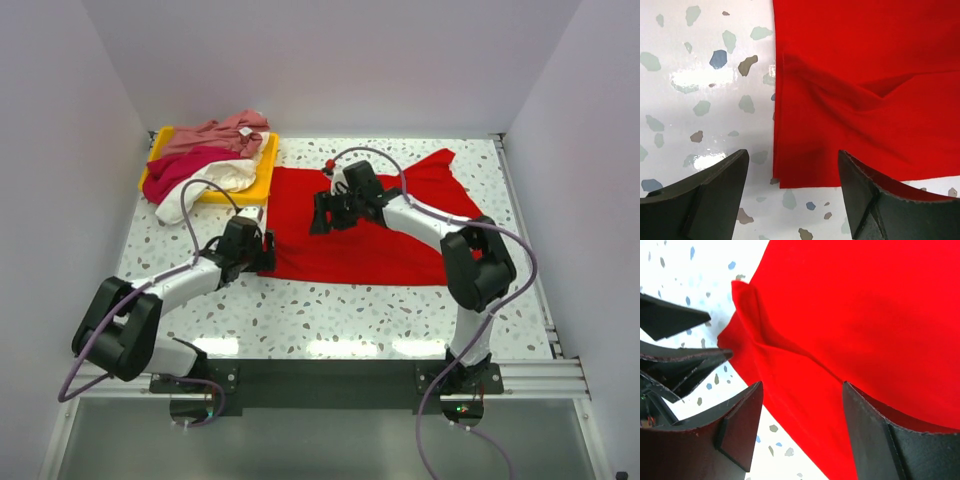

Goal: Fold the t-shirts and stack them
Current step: Fold the tshirt

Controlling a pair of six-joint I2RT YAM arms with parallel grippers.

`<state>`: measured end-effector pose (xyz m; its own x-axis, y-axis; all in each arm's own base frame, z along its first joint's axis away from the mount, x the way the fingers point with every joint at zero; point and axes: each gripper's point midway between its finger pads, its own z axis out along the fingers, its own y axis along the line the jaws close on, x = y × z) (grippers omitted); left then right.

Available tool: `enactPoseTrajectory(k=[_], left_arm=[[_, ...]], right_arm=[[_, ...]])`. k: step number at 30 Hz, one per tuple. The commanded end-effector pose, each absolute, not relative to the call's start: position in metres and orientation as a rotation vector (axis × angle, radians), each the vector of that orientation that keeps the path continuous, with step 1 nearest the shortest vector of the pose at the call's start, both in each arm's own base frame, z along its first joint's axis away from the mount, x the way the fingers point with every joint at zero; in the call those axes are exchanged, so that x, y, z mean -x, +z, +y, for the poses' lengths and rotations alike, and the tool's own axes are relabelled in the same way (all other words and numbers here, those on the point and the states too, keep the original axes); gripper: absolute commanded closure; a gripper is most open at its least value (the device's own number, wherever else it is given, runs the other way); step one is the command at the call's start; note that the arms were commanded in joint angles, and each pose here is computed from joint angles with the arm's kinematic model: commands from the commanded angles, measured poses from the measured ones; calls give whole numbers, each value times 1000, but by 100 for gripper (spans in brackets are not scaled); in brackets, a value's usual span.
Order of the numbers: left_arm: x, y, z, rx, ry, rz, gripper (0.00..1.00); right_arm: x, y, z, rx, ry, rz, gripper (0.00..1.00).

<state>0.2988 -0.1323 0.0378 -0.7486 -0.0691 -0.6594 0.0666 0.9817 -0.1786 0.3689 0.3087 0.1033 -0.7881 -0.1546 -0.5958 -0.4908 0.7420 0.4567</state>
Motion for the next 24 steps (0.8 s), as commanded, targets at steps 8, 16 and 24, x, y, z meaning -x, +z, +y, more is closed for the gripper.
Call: enactPoseTrajectory(k=[8, 16, 24], left_arm=[[-321, 34, -136, -1, -234, 2363, 37], [-320, 19, -135, 1, -227, 2394, 58], [-312, 13, -133, 11, -229, 2415, 80]], right_arm=[[-346, 90, 356, 707, 967, 2322, 33], [-344, 75, 369, 852, 972, 2301, 33], [-352, 69, 382, 919, 981, 2268, 34]])
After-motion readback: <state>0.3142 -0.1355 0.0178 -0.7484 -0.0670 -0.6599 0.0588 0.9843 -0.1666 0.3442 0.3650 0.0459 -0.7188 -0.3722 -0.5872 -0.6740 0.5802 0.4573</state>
